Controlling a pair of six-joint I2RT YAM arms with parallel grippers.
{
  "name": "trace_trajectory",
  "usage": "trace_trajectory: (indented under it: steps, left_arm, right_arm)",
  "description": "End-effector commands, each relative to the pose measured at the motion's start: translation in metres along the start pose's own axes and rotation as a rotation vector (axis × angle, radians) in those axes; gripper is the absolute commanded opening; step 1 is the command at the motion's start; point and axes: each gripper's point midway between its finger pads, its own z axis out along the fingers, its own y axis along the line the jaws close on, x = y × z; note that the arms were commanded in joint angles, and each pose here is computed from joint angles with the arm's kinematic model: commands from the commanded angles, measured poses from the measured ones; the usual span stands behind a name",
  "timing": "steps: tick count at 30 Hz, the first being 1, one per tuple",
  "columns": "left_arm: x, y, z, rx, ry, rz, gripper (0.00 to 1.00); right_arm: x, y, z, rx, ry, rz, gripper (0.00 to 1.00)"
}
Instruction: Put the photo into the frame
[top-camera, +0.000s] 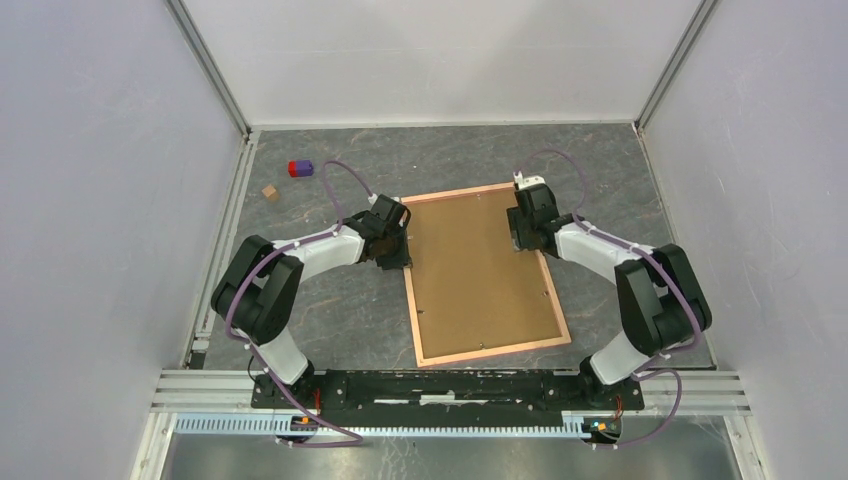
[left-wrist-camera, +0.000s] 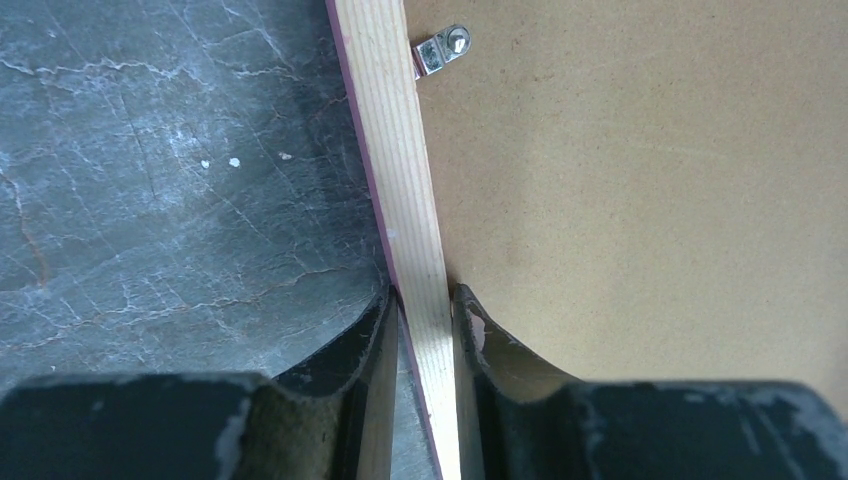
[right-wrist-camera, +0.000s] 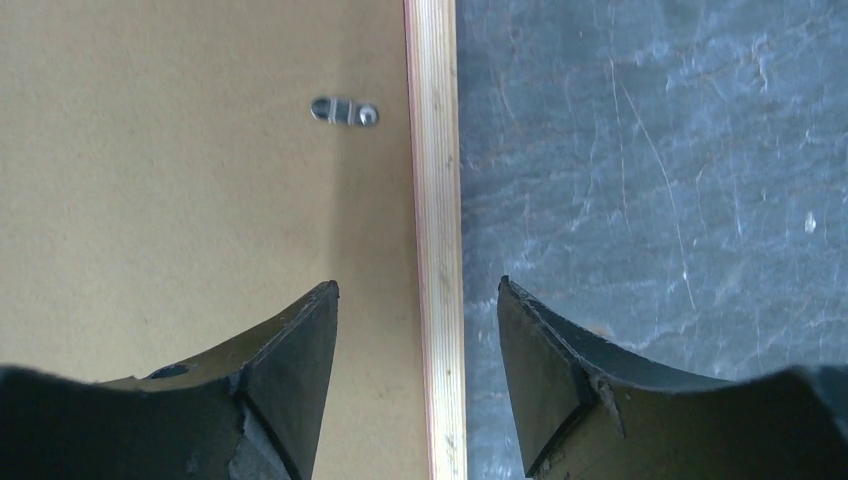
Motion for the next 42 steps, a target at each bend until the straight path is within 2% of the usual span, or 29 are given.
trace_trajectory:
  steps: [1, 8, 25, 42]
  left_arm:
    - [0.004, 0.013, 0.000, -0.045, -0.003, 0.023, 0.23]
    - [0.003, 0.013, 0.000, -0.045, -0.003, 0.022, 0.13]
    - [0.003, 0.013, 0.000, -0.043, -0.002, 0.021, 0.07]
    - [0.003, 0.012, 0.000, -0.043, -0.002, 0.022, 0.05]
  right_arm:
    - [-0.038, 0.000, 0.007, 0.010, -0.083, 0.002, 0.66]
    - [-0.043, -0.002, 0.020, 0.027, -0.081, 0.004, 0.68]
    - [-0.054, -0.003, 0.049, 0.050, -0.076, 0.050, 0.63]
    - [-0.039, -0.002, 0.064, 0.071, -0.036, 0.076, 0.59]
